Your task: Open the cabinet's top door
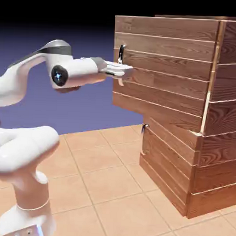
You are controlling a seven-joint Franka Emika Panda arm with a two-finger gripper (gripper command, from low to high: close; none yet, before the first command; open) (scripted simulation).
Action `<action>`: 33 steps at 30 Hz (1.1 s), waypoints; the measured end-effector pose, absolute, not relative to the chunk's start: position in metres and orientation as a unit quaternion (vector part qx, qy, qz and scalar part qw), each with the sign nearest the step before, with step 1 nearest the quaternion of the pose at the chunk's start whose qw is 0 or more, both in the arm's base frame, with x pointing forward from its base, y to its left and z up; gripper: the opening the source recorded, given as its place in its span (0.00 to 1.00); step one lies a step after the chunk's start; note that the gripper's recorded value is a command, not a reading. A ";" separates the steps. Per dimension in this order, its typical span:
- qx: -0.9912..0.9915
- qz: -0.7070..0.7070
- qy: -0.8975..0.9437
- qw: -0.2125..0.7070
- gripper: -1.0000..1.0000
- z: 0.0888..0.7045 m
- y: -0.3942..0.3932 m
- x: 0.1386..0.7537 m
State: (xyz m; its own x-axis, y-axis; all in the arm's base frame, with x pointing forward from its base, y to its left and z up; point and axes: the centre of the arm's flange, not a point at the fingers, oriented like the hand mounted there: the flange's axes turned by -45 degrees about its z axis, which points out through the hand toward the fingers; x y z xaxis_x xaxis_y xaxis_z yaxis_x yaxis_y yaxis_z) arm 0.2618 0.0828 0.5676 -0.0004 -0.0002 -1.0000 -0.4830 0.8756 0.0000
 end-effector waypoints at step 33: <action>-0.401 0.401 0.582 0.582 0.00 0.568 -0.159 0.185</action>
